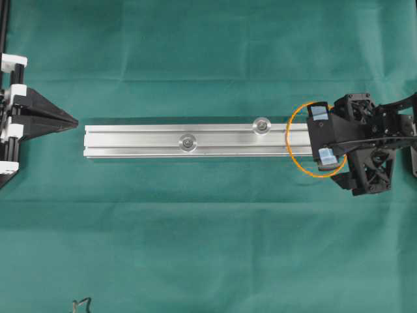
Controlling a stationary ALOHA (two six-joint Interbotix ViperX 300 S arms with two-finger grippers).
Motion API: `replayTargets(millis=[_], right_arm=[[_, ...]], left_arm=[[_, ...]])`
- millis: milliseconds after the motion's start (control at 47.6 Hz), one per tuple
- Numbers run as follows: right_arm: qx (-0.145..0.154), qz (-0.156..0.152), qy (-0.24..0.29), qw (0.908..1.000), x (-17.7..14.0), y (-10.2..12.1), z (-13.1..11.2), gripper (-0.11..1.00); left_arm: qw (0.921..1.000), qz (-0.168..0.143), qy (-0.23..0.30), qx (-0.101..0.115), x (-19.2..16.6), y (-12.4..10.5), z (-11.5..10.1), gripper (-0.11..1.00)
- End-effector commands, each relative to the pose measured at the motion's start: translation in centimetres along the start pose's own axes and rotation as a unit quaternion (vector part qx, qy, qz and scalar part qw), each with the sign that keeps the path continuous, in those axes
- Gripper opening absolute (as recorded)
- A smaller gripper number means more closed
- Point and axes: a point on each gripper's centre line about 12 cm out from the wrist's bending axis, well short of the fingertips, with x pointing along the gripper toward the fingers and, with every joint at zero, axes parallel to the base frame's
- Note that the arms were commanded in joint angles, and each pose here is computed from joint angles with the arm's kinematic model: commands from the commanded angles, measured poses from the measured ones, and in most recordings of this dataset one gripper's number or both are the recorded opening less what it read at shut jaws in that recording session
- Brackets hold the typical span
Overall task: Hook the rubber onto the shaft.
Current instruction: 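Lower the right gripper over the band's right edge beside the rail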
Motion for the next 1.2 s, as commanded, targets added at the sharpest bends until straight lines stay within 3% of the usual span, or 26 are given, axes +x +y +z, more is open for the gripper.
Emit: replayTargets(millis=[0,589,1177], right_arm=[[-0.004,0.006,-0.011,0.9999,0.2,0.5,0.5,0.99],[-0.005,0.024,0.0,0.9997,4.2,2.0,-1.1,0.99],[-0.004,0.022,-0.003,0.9997,4.8,1.9,-1.3,0.99]], left_arm=[[0.9999,0.0,-0.012,0.002,-0.2,0.0,1.0,0.0],[0.9999,0.0,-0.01,0.002,-0.2,0.0,1.0,0.0],[0.9999,0.0,-0.01,0.002,-0.2,0.0,1.0,0.0]])
